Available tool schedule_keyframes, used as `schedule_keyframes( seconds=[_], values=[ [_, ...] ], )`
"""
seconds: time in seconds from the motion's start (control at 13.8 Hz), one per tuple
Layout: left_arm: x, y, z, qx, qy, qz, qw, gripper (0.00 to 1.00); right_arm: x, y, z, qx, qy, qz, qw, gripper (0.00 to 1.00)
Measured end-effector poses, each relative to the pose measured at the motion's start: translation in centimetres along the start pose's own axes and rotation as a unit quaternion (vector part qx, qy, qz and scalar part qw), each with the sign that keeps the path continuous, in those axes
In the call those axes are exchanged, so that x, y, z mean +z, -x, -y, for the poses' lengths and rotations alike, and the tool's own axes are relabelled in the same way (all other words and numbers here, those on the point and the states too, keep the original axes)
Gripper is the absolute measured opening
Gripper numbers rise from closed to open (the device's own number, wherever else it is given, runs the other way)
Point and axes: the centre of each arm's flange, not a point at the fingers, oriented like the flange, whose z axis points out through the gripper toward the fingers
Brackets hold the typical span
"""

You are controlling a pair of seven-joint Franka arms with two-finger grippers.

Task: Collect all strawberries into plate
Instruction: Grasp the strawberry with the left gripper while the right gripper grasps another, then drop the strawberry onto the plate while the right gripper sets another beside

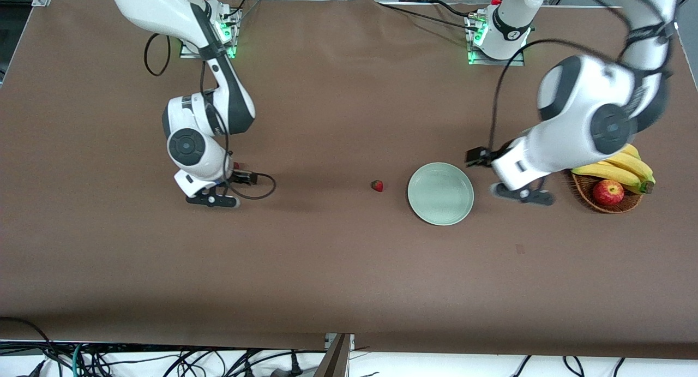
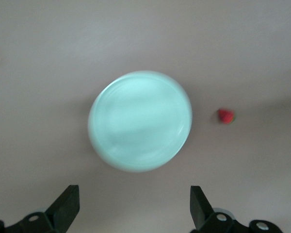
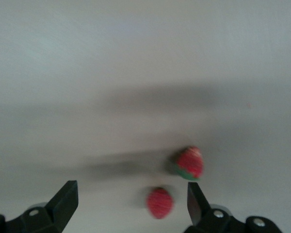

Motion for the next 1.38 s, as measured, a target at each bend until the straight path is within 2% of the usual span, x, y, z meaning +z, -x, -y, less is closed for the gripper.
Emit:
schedule_keyframes(
  seconds=[0.15,0.29,0.36,0.44,0.58,0.65,0.73,0.8,0.87,0.94,1.02,1.09,1.16,1.38],
  values=[
    [5.1,-1.9,-5.4,0.036,0.003,-0.040,0.999,1.00,2.2,1.9,-0.8,0.010,-0.010,0.019,1.000,0.99],
    [11.2,-3.0,-9.1,0.060,0.006,-0.062,0.996,1.00,2.9,2.6,-0.8,0.011,-0.013,0.020,1.000,0.98],
    [13.8,-3.3,-10.2,0.068,0.006,-0.068,0.995,1.00,3.2,2.9,-0.9,0.012,-0.013,0.018,1.000,0.92],
    [16.0,-3.4,-11.2,0.075,0.007,-0.073,0.994,1.00,3.7,3.1,-1.1,0.013,-0.013,0.015,1.000,0.92],
    [19.5,-3.1,-13.2,0.090,0.007,-0.076,0.993,1.00,4.6,3.6,-1.5,0.015,-0.013,0.008,1.000,0.76],
    [20.9,-2.7,-14.2,0.098,0.006,-0.072,0.993,1.00,4.9,3.8,-1.6,0.011,-0.012,0.007,1.000,0.75],
    [21.8,-2.2,-15.3,0.103,0.005,-0.067,0.992,1.00,5.0,3.8,-1.7,0.009,-0.012,0.006,1.000,0.68],
    [22.4,-1.6,-16.4,0.102,0.003,-0.063,0.993,1.00,5.0,3.8,-1.7,0.008,-0.012,0.006,1.000,0.54],
    [23.0,-1.1,-17.3,0.102,-0.004,-0.060,0.993,1.00,4.9,3.8,-1.7,0.008,-0.013,0.005,1.000,0.45],
    [23.5,-0.7,-17.8,0.105,-0.018,-0.060,0.992,1.00,4.9,3.8,-1.7,0.007,-0.013,0.004,1.000,0.45],
    [23.8,-0.5,-18.1,0.105,-0.032,-0.062,0.992,0.94,4.9,3.7,-1.7,0.007,-0.014,0.002,1.000,0.40],
    [24.0,-0.4,-18.2,0.102,-0.040,-0.063,0.992,0.81,4.7,3.7,-1.6,0.007,-0.015,0.001,1.000,0.33],
    [24.3,-0.3,-18.3,0.098,-0.043,-0.061,0.992,0.68,4.4,3.5,-1.5,0.007,-0.017,-0.003,1.000,0.33],
    [25.6,0.1,-18.5,0.088,-0.048,-0.054,0.993,0.37,2.4,2.7,-0.3,0.003,-0.031,-0.018,0.999,0.33]
  ],
)
